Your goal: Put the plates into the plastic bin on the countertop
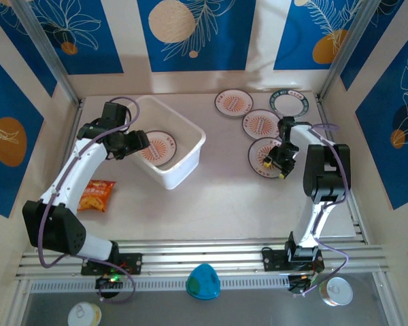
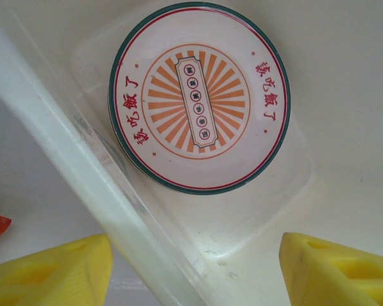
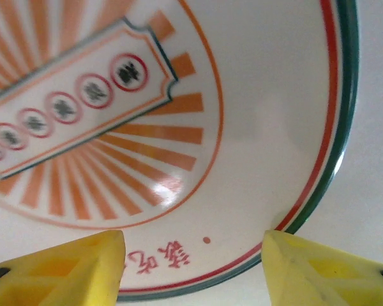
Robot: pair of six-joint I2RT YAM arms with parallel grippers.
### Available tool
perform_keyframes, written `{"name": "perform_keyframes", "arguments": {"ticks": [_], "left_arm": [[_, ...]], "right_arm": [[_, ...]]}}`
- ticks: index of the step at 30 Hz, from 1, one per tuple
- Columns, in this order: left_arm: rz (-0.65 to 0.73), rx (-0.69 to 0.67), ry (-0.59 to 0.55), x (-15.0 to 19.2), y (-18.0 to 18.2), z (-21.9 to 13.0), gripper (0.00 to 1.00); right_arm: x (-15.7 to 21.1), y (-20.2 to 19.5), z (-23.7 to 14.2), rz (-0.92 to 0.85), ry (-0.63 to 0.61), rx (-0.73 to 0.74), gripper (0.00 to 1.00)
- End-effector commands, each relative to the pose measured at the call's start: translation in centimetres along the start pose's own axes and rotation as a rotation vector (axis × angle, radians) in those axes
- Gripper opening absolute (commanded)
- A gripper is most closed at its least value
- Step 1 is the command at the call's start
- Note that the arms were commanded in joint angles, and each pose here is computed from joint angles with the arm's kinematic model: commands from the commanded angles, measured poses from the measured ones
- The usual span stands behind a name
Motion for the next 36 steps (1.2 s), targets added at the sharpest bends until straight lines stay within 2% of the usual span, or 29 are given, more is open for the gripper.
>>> {"name": "perform_keyframes", "arguments": {"ticks": [1, 6, 11, 19, 25, 36], "left_arm": [[0.039, 0.046, -0.025, -0.3, -1.1, -0.2, 0.7], [0.039, 0.044, -0.033, -0.3, -1.0, -0.4, 0.7], [0.041, 0.046, -0.037, -0.4, -1.1, -0.5, 0.7], [0.034, 0.05, -0.034, -0.5, -1.2, -0.4, 0.7], [0.025, 0.048, -0.031, -0.2, -1.1, -0.5, 0.7], [0.005, 0.041, -0.026, 0.4, -0.9, -0.5, 0.7]], "right_arm": [[-0.3, 0.2, -2.6, 0.037, -0.002, -0.09, 0.6], [-1.8, 0.2, -5.5, 0.035, -0.063, -0.195, 0.59], [-2.7, -2.1, -6.1, 0.05, -0.064, -0.263, 0.57], [-3.0, -5.7, -4.3, 0.014, -0.085, -0.316, 0.53], [-2.6, -5.2, -2.7, -0.023, -0.074, -0.388, 0.51], [-2.4, -4.8, -0.3, -0.022, -0.034, -0.408, 0.47]]}}
Point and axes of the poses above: each hand's point on the last joint's axis, 136 mm out from that joint toward the fingers, its own z axis out along the fingers, its own y axis along the line the jaws close on, x = y × z, the point moved 1 cm from there along -z, back along the fingers, and after that the axes turned 9 degrees about z, right-handed, at the moved point
